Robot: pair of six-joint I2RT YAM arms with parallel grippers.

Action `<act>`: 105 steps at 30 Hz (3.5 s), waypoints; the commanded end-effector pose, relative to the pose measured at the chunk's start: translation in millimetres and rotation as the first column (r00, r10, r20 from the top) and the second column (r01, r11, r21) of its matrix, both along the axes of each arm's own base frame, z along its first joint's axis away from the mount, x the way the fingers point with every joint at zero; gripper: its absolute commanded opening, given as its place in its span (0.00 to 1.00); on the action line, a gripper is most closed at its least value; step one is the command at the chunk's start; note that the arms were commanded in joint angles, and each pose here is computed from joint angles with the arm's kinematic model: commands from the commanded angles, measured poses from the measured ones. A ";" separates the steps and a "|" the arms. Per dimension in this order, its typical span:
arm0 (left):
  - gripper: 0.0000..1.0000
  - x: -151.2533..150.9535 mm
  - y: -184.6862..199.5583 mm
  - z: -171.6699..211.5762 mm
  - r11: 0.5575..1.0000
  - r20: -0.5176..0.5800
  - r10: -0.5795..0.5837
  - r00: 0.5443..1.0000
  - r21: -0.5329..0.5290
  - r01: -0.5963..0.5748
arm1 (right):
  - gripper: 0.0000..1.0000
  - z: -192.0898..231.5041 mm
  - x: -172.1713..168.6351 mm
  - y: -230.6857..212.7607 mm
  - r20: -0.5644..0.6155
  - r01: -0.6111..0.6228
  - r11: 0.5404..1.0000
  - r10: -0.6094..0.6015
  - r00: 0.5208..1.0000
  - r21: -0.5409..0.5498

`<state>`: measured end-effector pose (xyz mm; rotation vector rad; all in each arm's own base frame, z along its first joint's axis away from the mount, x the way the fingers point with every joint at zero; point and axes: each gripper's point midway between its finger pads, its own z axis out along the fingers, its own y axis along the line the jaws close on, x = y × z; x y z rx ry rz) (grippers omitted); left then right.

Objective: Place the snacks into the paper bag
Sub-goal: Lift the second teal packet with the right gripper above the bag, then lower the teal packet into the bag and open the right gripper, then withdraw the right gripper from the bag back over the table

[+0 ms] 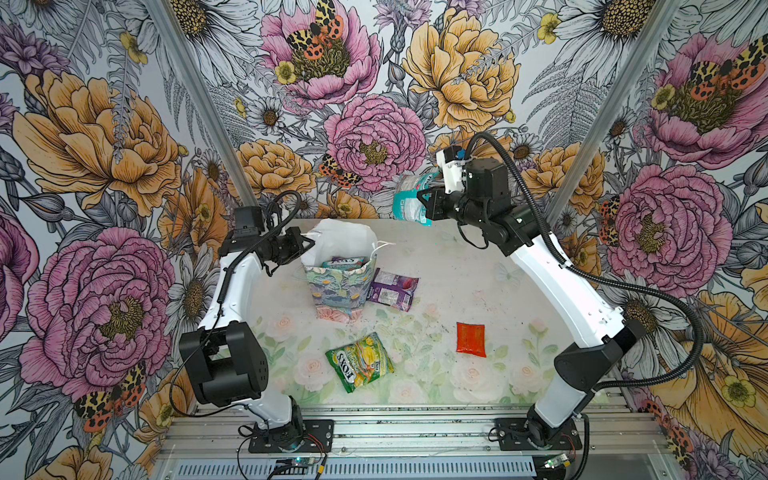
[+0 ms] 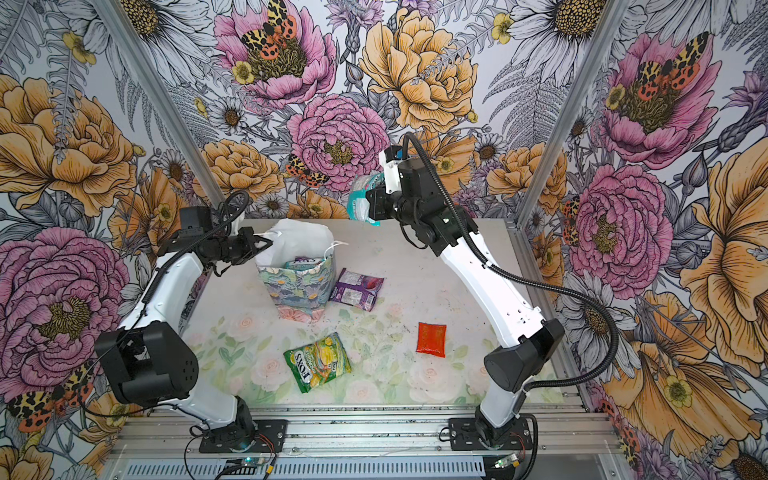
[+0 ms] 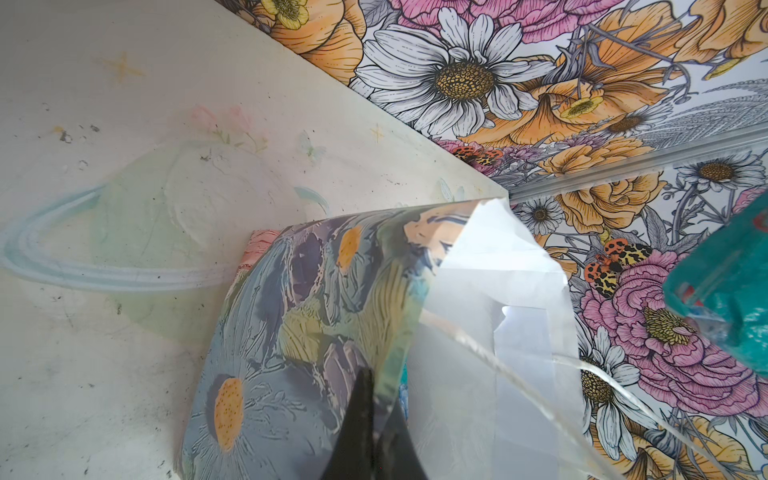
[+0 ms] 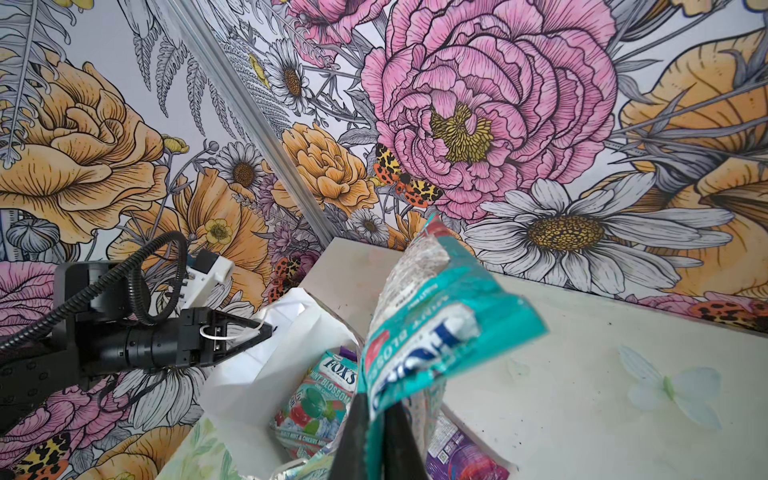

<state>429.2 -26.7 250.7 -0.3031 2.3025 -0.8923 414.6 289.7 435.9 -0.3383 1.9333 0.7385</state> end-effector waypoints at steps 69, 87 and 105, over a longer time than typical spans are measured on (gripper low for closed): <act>0.00 -7.9 0.4 10.8 1.000 0.028 0.001 1.000 0.013 -0.001 | 0.01 -111.0 -15.8 177.4 -0.251 -0.438 0.896 0.443 0.861 0.077; 0.00 -7.8 1.8 10.7 1.000 0.028 0.004 1.000 0.013 -0.004 | 0.83 -8.8 -2.6 103.1 0.008 -0.201 0.979 0.201 0.979 -0.024; 0.00 -8.1 2.2 11.1 1.000 0.029 0.005 1.000 0.013 -0.006 | 0.92 -39.9 -28.2 13.0 -0.016 -0.008 0.999 0.008 1.000 -0.045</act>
